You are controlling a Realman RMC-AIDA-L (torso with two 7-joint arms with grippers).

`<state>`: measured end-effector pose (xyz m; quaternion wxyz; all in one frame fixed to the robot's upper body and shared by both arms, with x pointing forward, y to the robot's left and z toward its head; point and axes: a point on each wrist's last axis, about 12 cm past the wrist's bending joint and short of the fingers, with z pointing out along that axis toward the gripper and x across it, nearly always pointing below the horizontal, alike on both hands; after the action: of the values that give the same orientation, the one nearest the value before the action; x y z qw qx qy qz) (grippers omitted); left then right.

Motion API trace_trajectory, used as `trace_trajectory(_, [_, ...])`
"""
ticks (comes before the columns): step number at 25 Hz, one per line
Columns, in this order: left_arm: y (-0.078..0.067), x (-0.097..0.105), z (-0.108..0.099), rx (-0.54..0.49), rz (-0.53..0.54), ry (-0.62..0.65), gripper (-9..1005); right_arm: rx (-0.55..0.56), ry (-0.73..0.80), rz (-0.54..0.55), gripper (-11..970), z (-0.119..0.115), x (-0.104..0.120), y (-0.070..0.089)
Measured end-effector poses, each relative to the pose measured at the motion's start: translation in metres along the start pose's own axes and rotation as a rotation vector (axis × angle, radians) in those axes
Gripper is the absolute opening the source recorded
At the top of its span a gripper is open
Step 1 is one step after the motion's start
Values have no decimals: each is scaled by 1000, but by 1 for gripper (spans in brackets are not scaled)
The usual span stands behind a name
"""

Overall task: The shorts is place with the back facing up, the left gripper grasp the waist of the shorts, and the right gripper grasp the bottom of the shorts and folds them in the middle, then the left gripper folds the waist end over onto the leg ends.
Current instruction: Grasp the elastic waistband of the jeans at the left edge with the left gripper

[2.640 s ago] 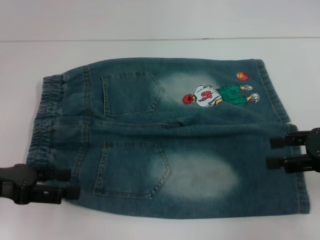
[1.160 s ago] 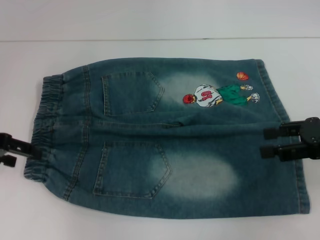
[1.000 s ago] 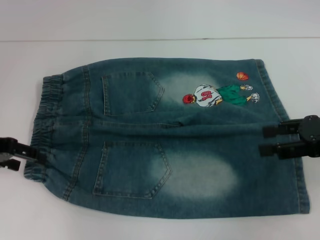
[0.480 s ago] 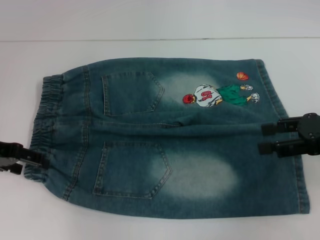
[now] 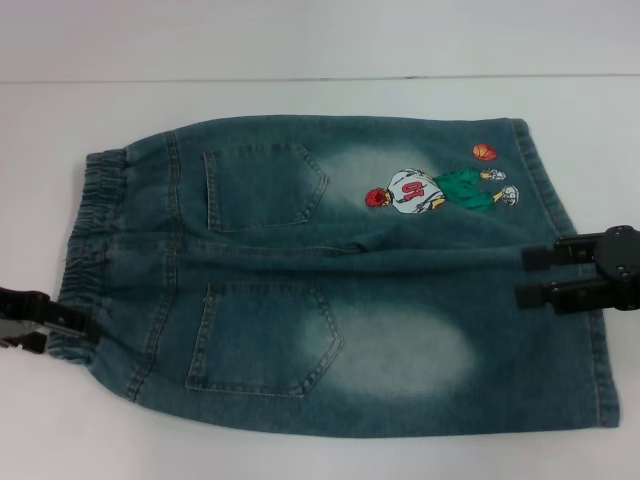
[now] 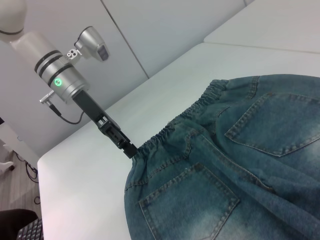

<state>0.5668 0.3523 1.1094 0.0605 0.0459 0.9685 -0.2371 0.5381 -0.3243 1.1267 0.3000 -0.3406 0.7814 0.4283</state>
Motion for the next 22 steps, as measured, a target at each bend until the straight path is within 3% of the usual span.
trace_trajectory(10, [-7, -2, 7, 17, 17, 18, 897, 2, -4, -4, 801, 0, -1, 0])
trace_trajectory(19, [-13, -10, 1, 1, 91, -18, 891, 5, -10, -3, 801, -1, -1, 0])
trace_trajectory(21, [-13, -10, 1, 1, 98, -19, 700, 5, -11, -2, 800, -1, 0, 0])
trace_trajectory(22, [-13, -9, 2, 2, 103, -19, 665, 5, -11, -2, 800, -1, 0, 0])
